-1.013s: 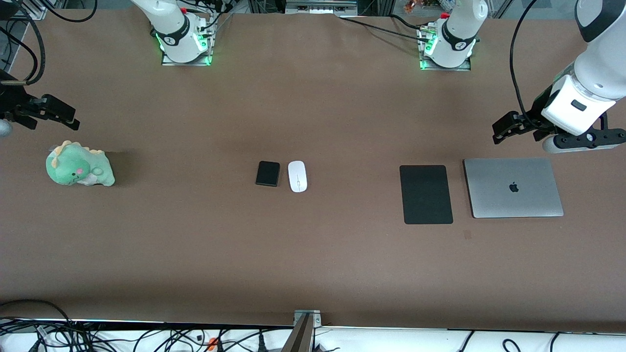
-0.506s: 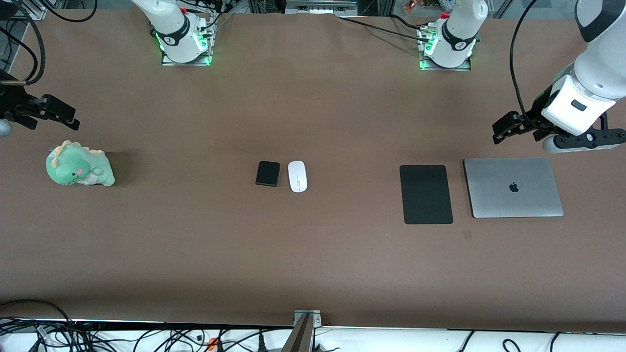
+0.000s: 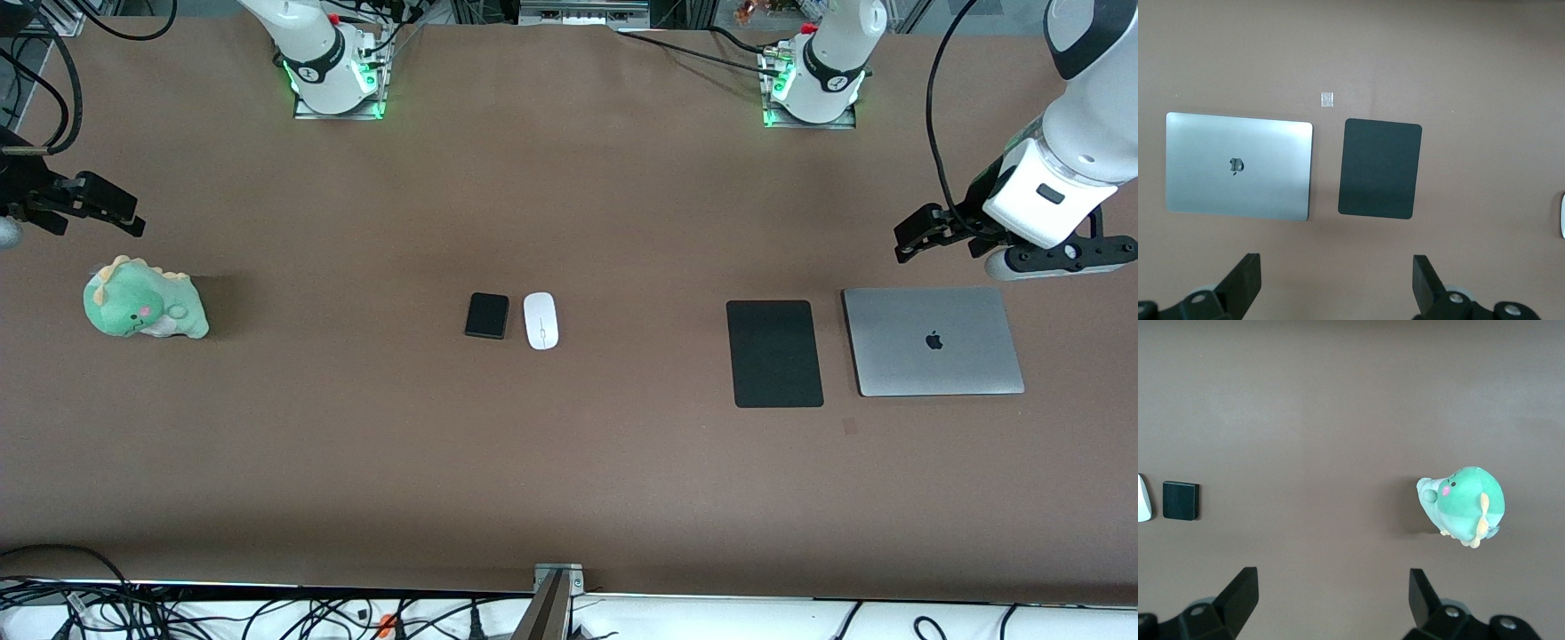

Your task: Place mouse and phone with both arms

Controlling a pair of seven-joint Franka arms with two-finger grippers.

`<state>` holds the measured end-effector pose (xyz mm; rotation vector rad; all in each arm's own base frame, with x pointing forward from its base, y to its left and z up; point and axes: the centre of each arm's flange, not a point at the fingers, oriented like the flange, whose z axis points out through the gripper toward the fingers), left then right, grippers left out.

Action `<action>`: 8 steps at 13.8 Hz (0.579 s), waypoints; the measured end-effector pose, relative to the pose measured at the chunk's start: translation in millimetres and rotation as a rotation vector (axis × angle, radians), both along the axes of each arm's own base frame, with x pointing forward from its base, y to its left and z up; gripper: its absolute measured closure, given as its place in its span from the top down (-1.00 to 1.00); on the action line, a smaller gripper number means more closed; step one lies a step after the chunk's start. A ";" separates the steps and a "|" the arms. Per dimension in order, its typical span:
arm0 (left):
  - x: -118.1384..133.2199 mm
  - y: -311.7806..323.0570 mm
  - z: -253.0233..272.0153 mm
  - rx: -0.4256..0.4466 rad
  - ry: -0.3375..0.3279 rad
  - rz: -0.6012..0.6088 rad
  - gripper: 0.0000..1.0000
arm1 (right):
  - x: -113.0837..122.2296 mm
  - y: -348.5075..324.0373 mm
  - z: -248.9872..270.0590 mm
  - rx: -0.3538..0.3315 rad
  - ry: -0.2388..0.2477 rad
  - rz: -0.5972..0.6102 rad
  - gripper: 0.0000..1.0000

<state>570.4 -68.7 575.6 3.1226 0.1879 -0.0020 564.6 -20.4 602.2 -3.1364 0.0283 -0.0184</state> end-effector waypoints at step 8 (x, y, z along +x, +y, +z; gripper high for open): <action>0.8 0.6 -1.7 0.000 0.003 0.001 1.00 | -0.7 0.1 -1.0 0.000 0.007 0.000 1.00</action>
